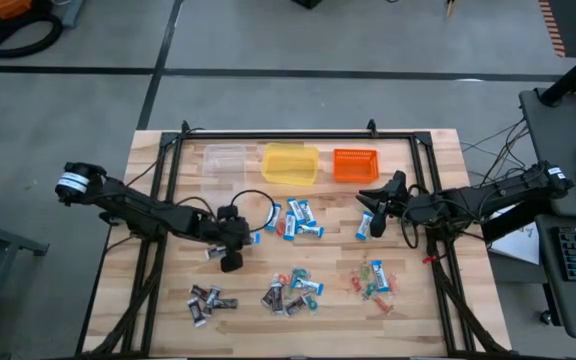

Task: Sort candy
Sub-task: Put the white chocolate into the transparent bin

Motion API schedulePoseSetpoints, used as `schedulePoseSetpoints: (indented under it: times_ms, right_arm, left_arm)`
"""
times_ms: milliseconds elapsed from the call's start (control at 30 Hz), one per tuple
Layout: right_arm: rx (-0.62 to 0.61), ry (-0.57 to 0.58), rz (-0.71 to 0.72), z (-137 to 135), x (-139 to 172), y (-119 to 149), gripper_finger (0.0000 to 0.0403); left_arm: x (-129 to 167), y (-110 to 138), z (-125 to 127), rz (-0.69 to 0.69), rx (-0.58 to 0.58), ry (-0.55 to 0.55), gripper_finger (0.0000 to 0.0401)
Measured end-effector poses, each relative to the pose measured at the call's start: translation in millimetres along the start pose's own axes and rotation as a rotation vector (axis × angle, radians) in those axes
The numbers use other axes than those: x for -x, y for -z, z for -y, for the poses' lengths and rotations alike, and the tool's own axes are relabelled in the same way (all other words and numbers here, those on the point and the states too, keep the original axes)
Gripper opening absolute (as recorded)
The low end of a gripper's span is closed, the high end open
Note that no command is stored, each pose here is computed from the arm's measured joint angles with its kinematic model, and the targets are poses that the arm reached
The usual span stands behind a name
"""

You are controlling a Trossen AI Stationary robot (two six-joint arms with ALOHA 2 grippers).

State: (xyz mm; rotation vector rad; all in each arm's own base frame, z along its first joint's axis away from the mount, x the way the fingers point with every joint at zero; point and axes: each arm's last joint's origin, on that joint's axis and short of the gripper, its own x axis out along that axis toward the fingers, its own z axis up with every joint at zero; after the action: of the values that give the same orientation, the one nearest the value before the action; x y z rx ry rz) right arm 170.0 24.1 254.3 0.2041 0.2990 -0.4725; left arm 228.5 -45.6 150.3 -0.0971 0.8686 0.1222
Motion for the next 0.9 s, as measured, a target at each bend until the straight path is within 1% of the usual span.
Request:
schedulePoseSetpoints:
  times_ms: [200, 300, 367, 533, 900]
  right_arm:
    - [0.002, 0.000, -0.003, -0.3, -0.5, 0.4, 0.0068]
    - [0.003, 0.000, -0.003, -0.3, -0.5, 0.5, 0.0068]
    - [0.002, 0.000, -0.003, -0.4, -0.5, 0.5, 0.0068]
    - [0.002, 0.000, -0.003, -0.4, -0.5, 0.4, 0.0068]
    - [0.002, 0.000, -0.003, -0.4, -0.5, 0.5, 0.0068]
  left_arm:
    - [4.4, -10.7, 2.4, 0.106, -0.019, 0.030, 0.0030]
    - [6.4, -14.3, 3.0, 0.140, -0.012, 0.039, 0.0008]
    - [8.0, -16.1, 3.2, 0.158, -0.003, 0.042, 0.0001]
    - [10.0, -20.8, 4.0, 0.206, 0.011, 0.052, 0.0001]
    - [9.6, -20.8, 4.6, 0.206, -0.020, 0.051, 0.0001]
